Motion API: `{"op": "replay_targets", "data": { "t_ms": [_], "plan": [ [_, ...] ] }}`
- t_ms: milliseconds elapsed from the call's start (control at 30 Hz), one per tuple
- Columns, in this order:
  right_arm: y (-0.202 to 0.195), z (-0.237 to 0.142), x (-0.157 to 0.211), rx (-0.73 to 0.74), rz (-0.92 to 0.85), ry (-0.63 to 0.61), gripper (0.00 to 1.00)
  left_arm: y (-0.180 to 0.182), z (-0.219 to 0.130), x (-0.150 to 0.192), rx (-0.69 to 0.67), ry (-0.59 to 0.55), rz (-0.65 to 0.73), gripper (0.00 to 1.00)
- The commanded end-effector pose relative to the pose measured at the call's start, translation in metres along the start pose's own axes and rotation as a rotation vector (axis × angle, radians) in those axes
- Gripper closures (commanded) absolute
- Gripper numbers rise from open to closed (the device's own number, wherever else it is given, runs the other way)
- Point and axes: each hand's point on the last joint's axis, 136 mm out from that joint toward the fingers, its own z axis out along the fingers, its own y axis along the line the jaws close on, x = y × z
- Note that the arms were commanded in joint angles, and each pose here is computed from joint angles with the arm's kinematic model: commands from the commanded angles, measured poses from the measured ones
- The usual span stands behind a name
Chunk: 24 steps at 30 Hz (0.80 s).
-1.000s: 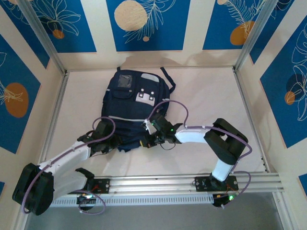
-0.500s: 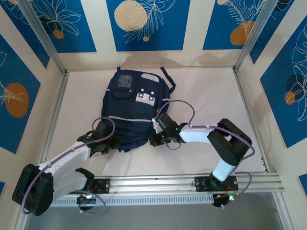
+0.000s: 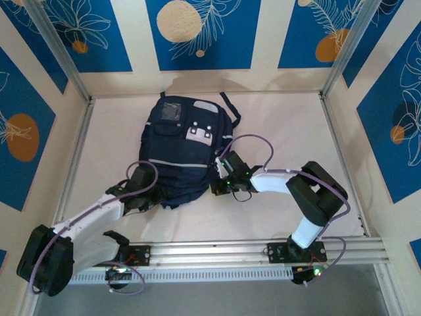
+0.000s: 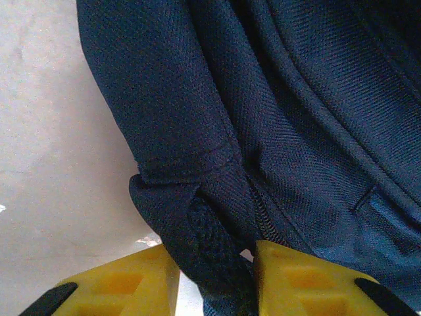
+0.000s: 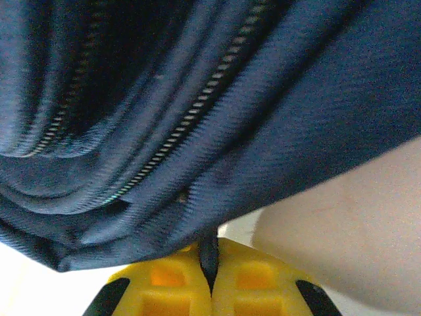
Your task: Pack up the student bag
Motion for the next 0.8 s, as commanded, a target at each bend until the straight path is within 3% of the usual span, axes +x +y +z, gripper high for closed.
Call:
{"op": "replay_targets", "data": {
  "t_ms": [0, 767],
  "plan": [
    [-0.021, -0.008, 0.002, 0.058, 0.023, -0.013, 1.0, 0.032, 0.003, 0.005, -0.129, 0.006, -0.003, 0.68],
    [-0.078, -0.02, -0.026, 0.113, 0.189, -0.132, 1.0, 0.035, 0.007, 0.01, -0.12, 0.019, -0.012, 0.69]
  ]
}}
